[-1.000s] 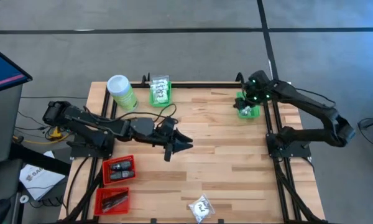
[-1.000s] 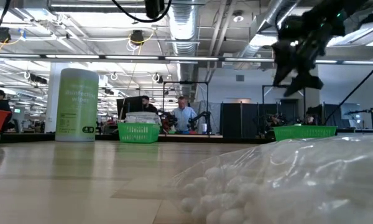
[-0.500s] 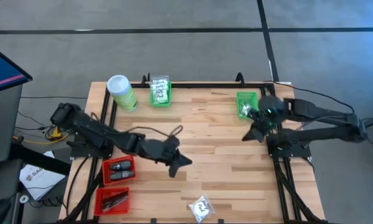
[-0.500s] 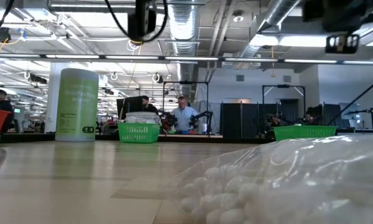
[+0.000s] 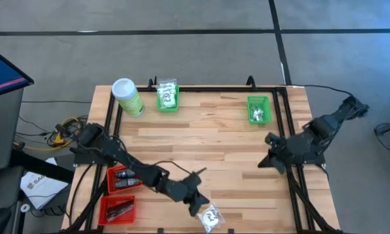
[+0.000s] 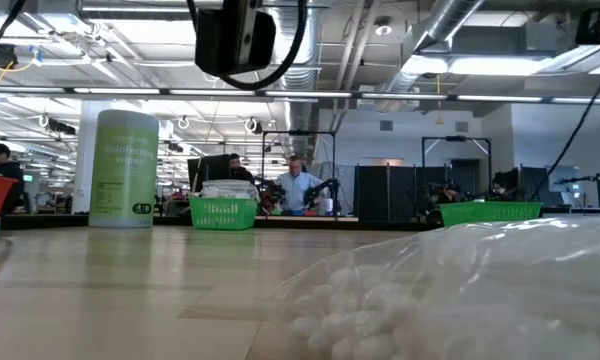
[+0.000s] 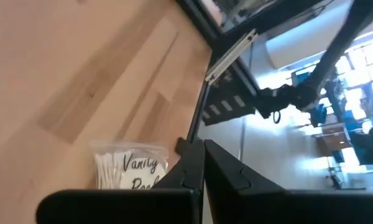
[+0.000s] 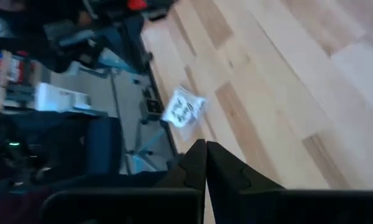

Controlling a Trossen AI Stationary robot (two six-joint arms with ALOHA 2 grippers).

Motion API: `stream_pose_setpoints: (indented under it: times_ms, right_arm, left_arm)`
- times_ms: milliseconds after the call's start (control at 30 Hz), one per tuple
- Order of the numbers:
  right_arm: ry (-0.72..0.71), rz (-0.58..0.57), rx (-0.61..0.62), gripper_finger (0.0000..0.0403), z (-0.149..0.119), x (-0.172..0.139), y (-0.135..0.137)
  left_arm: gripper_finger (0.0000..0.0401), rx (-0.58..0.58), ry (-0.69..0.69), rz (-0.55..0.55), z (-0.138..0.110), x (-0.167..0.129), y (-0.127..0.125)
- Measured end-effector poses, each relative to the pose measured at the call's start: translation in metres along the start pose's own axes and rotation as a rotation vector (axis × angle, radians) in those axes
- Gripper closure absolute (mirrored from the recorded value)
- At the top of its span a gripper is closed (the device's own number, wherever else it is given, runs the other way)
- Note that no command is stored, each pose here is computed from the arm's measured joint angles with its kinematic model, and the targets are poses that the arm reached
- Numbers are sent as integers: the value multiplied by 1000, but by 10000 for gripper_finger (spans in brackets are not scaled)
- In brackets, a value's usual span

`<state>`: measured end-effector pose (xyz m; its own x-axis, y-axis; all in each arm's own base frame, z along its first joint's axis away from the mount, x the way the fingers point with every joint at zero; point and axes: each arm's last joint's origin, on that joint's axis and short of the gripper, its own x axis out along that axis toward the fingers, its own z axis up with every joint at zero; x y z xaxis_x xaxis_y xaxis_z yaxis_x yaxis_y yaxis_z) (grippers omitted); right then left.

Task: Pick & Place Travel size toiletries
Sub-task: Put the white vanity pack into the top left green basket

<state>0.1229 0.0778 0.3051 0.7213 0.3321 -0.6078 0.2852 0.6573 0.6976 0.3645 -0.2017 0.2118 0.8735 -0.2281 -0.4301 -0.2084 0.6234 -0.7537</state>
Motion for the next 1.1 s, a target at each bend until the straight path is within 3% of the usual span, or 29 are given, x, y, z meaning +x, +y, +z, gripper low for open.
stream_pose_setpoints:
  times_ms: [467,767,1100]
  right_arm:
    - [95,72,-67,402,-50,102,51]
    - [160,44,10,403,-74,158,49]
    - [195,55,80,403,-87,193,44]
  left_arm:
    - [401,25,192,89,-24,32,-19]
    - [401,19,269,120,-50,34,-20]
    - [401,-17,336,197,-71,51,2]
